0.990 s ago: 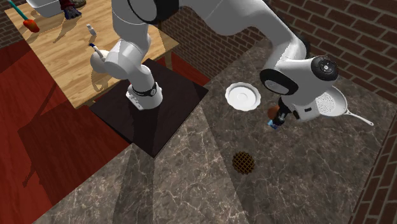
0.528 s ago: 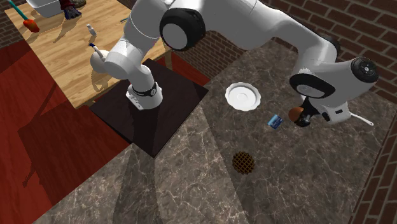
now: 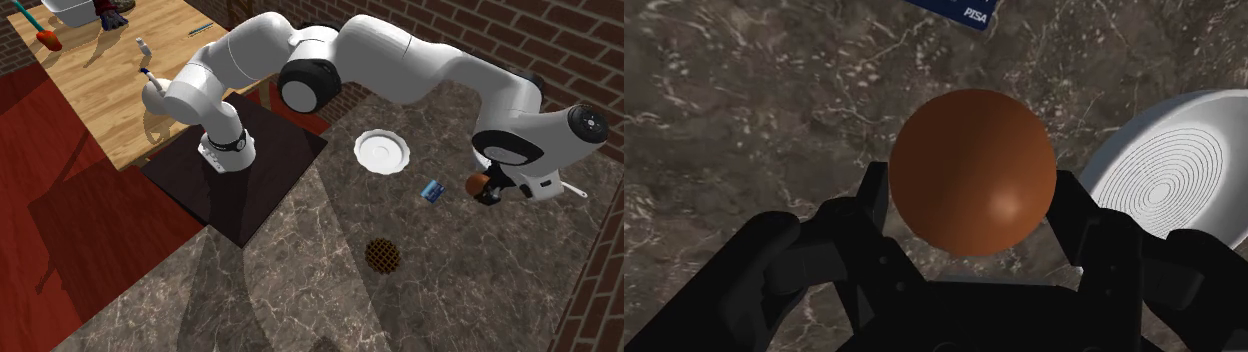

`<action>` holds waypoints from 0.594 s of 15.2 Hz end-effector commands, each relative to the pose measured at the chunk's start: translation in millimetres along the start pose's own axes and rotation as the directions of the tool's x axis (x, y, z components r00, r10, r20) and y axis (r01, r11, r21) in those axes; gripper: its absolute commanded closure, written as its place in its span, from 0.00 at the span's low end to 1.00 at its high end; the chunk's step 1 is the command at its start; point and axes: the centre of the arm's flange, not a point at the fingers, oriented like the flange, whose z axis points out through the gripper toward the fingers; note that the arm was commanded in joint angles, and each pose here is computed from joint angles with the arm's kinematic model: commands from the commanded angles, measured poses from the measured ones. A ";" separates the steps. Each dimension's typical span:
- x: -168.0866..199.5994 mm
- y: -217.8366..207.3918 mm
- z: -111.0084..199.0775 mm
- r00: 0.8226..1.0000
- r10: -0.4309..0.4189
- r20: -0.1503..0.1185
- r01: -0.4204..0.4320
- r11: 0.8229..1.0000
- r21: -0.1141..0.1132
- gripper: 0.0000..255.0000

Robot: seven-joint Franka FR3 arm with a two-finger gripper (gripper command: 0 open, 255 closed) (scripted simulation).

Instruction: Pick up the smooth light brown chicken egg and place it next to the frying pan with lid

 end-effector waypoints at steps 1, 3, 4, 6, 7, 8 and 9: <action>-0.4 1.9 10.5 1.000 0.000 -0.001 0.000 1.000 0.000 1.00; -0.7 4.2 20.8 1.000 0.000 -0.001 0.000 1.000 0.000 1.00; -1.0 5.3 26.0 1.000 0.000 -0.001 0.000 1.000 0.000 1.00; -1.2 7.6 36.3 1.000 0.000 -0.001 0.000 1.000 0.000 1.00; -1.5 8.7 41.5 1.000 0.000 -0.001 0.000 1.000 0.000 1.00; -1.5 9.8 46.6 1.000 0.000 -0.001 0.000 1.000 0.000 1.00; -1.7 10.9 51.8 1.000 0.000 -0.001 0.000 1.000 0.000 1.00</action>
